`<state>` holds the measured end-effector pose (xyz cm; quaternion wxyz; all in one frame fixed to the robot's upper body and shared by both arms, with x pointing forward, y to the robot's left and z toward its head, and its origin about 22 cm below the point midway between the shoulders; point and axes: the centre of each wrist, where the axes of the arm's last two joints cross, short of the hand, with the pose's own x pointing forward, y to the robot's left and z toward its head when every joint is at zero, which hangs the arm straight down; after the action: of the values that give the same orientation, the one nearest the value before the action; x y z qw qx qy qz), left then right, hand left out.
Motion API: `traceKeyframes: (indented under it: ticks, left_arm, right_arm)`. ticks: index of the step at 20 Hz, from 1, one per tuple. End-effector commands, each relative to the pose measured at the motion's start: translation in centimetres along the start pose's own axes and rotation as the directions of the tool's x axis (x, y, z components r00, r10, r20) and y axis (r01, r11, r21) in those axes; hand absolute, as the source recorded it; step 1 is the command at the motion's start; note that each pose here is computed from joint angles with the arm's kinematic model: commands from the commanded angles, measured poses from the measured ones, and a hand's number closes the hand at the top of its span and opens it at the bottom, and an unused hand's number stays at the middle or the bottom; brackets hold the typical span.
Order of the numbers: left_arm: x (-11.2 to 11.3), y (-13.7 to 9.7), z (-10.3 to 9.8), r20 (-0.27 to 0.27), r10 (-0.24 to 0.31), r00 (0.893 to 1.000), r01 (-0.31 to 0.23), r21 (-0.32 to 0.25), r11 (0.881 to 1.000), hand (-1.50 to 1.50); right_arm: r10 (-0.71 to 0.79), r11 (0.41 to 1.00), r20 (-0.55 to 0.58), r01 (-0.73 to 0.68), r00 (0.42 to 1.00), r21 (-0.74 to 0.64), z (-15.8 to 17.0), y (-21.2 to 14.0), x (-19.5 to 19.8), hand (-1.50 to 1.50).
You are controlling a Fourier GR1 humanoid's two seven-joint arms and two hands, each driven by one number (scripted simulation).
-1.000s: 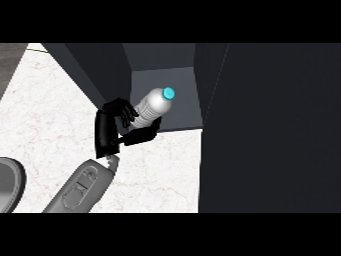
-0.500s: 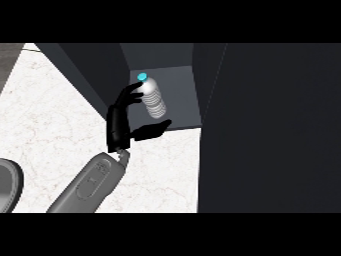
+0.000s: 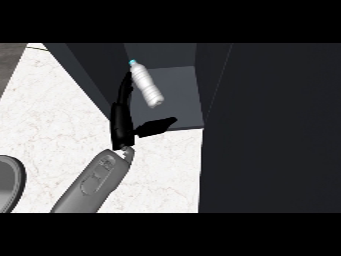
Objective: Pick up the bottled water, place it into the cabinet and close the cabinet
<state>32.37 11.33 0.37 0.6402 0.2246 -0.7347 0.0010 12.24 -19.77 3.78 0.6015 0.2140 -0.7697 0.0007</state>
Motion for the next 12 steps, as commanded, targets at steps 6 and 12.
traceKeyframes:
  ticks: [6,12]
  left_arm:
    - [5.0,2.5,-7.0,0.136,0.227,0.964,-0.212,-0.116,0.970,-1.50]
    - [1.9,3.6,-5.9,0.178,0.356,0.917,-0.322,-0.195,0.926,-1.50]
  right_arm:
    - [0.020,1.000,0.018,-0.020,1.000,-0.019,-0.2,-0.4,0.5,-1.50]
    - [0.030,0.999,0.016,-0.030,0.999,-0.042,0.5,0.1,0.9,-1.50]
